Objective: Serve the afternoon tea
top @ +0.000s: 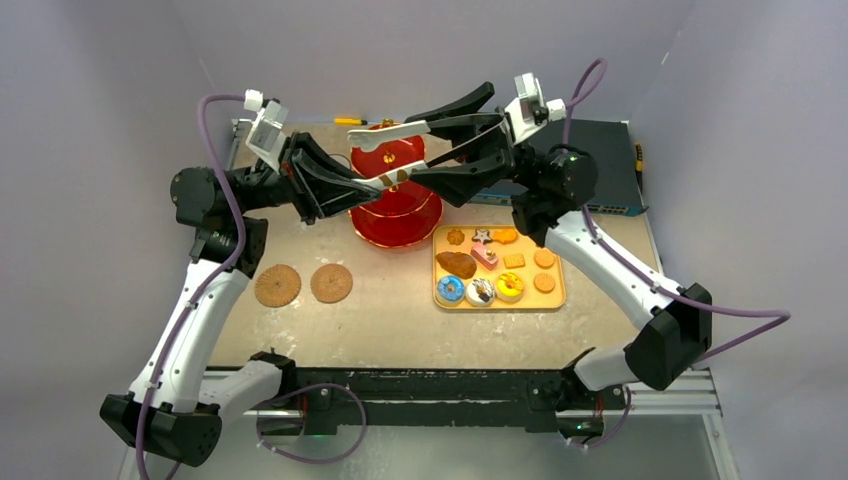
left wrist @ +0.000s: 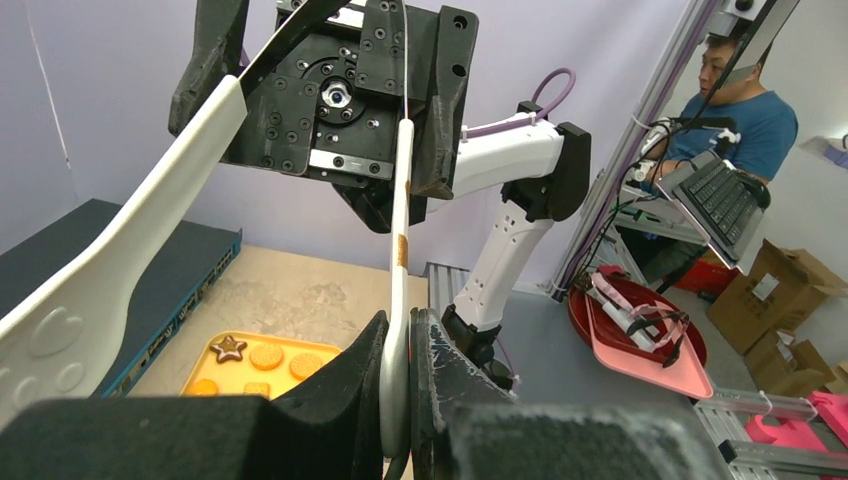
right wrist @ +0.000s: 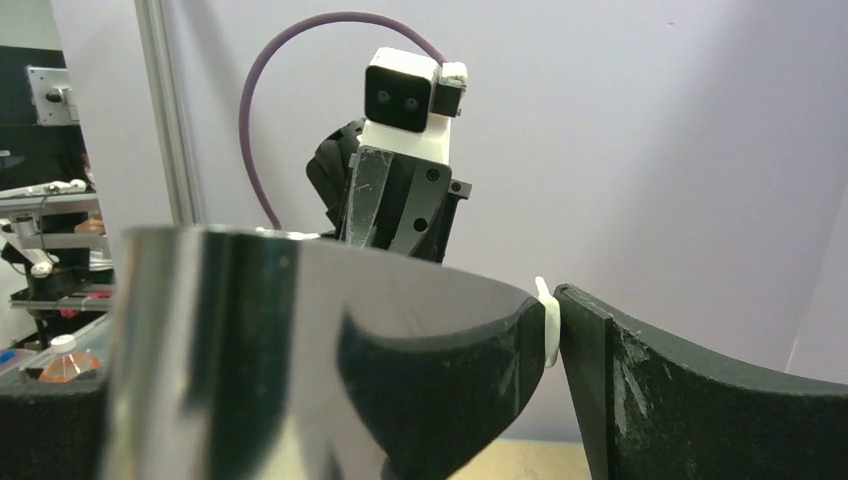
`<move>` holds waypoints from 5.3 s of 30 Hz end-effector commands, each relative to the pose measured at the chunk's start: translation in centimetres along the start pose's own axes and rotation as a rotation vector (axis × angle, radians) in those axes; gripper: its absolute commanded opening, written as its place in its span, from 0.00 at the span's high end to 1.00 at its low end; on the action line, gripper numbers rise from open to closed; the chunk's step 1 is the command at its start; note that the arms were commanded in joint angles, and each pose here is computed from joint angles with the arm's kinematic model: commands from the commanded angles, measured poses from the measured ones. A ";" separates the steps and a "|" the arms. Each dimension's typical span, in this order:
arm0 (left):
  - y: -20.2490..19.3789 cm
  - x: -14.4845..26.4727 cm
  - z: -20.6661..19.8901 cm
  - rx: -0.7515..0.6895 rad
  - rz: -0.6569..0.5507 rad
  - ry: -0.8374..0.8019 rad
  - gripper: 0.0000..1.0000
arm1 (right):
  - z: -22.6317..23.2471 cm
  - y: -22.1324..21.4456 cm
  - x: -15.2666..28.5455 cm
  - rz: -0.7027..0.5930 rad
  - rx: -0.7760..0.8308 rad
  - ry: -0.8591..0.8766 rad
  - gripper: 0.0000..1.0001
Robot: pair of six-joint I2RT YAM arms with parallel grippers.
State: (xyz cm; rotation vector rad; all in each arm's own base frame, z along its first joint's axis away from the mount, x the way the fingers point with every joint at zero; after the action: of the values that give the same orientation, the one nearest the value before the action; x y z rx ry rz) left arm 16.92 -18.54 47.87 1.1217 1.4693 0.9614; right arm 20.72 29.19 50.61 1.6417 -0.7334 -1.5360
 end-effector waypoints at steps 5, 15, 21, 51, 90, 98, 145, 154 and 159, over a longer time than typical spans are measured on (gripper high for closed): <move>0.6 -0.5 -1.1 0.002 -0.005 -0.038 1.00 | 1.1 2.2 -1.4 -0.046 0.092 0.029 0.05; 0.6 -0.5 -0.7 -0.030 0.013 -0.025 1.00 | 0.6 1.5 -1.2 0.021 0.058 -0.015 0.19; 0.7 -0.6 0.0 -0.041 0.030 0.025 0.67 | 0.2 1.3 -0.5 0.051 0.041 -0.078 0.34; -6.4 4.8 7.2 -0.080 0.456 0.536 0.01 | -4.3 -11.9 19.0 0.436 0.117 -0.908 0.26; -6.2 5.4 7.0 -0.128 0.458 0.571 0.01 | -7.4 -19.7 30.2 0.641 0.137 -1.404 0.38; -6.0 5.3 6.9 -0.138 0.453 0.569 0.01 | -8.0 -20.5 30.3 0.672 0.137 -1.408 0.47; -5.9 5.9 6.0 -0.183 0.461 0.576 0.01 | -15.2 -12.3 13.9 0.223 0.165 -1.093 0.68; -5.6 6.1 5.4 -0.198 0.462 0.579 0.01 | -16.9 -13.9 14.4 0.163 0.121 -1.131 0.67; -5.5 6.1 5.3 -0.201 0.462 0.579 0.01 | -17.7 -14.5 14.5 0.136 0.115 -1.137 0.63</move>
State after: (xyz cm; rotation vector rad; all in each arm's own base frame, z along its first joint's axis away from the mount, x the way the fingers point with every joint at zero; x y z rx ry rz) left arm 21.50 -14.08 39.17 1.1470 1.5667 1.8266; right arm 38.00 27.61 26.51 0.4780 -1.5291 -2.1812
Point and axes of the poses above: each gripper's point midway between its finger pads, its own x axis back along the fingers, its own z axis along the line the jaws close on, y = z × x, the point moved 4 cm from there along x, back along the fingers, and after that the axes turned 3 degrees about -x, right-handed, at the moved point
